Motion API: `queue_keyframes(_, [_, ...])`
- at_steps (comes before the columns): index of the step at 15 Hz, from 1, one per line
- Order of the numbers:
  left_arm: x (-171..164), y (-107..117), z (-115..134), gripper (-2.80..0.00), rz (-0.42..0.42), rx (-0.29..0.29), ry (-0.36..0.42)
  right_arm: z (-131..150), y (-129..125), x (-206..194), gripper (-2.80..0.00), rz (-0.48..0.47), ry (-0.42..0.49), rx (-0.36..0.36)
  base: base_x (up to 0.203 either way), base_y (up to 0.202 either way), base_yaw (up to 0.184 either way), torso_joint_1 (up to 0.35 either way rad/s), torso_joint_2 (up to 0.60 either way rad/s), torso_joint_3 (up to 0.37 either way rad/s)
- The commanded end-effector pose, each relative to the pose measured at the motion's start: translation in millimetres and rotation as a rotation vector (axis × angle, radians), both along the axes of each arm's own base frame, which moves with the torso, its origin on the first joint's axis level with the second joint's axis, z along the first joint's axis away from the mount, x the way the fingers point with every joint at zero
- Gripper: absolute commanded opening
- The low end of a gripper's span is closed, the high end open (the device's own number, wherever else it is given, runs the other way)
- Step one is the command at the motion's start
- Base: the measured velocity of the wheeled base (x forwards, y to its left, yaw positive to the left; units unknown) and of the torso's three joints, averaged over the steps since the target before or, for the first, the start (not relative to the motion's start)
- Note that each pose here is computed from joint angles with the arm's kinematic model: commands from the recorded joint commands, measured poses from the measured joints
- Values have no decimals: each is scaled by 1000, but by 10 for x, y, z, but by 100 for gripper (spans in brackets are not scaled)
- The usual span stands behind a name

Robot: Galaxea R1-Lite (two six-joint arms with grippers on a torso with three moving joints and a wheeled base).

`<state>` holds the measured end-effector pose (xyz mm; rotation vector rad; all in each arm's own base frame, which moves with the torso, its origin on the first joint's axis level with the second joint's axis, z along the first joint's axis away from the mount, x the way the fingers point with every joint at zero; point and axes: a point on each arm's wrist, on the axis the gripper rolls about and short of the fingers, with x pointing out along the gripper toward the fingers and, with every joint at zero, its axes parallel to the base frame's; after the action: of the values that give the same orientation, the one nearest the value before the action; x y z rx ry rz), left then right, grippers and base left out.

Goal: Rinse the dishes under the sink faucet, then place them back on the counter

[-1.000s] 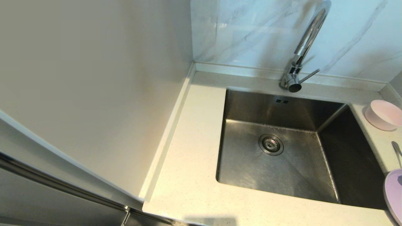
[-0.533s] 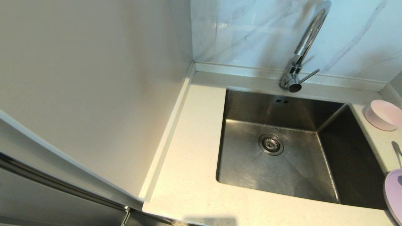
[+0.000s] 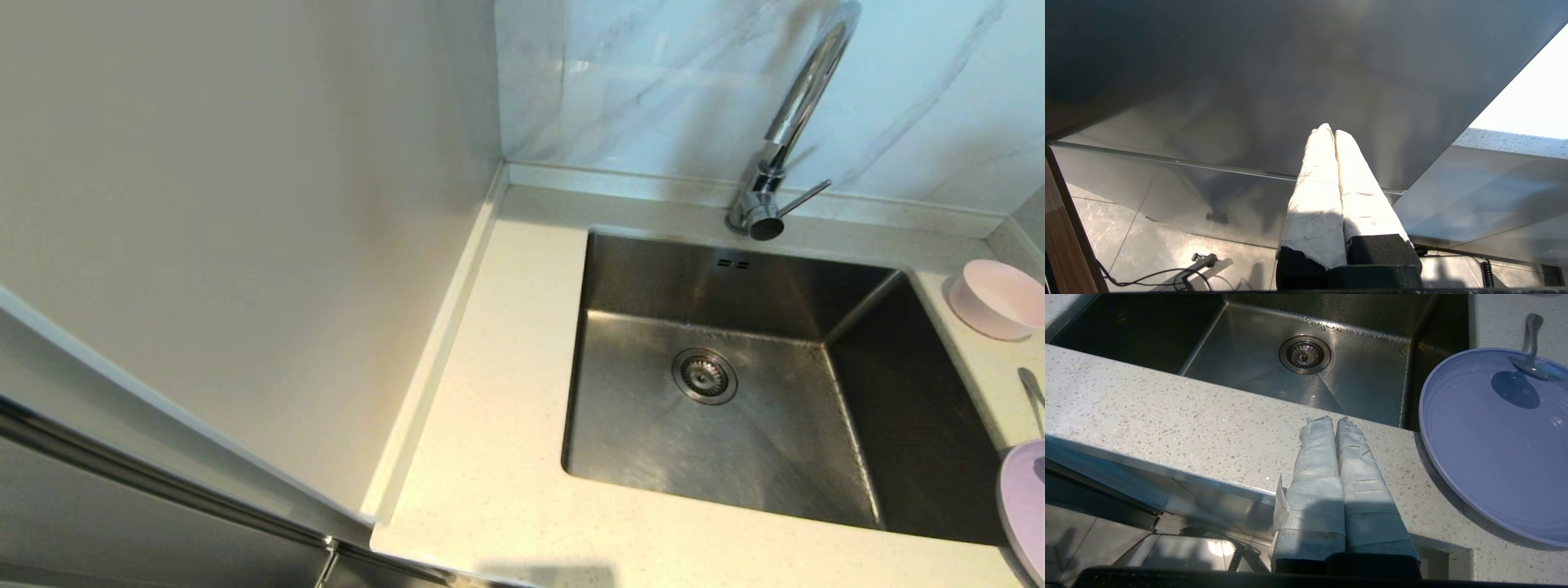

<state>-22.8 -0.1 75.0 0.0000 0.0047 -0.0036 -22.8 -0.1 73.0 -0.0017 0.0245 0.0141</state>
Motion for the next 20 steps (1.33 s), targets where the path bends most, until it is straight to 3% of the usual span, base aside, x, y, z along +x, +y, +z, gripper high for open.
queue_keyframes(1, [0, 0, 0, -280, 0, 0, 0, -25, 0, 9, -280, 1, 12, 0, 0, 0, 0, 0, 0, 0])
queue_keyframes(20, [0, 0, 0, -280, 0, 0, 0, -25, 0, 9, -280, 1, 12, -5, 0, 0, 0, 0, 0, 0])
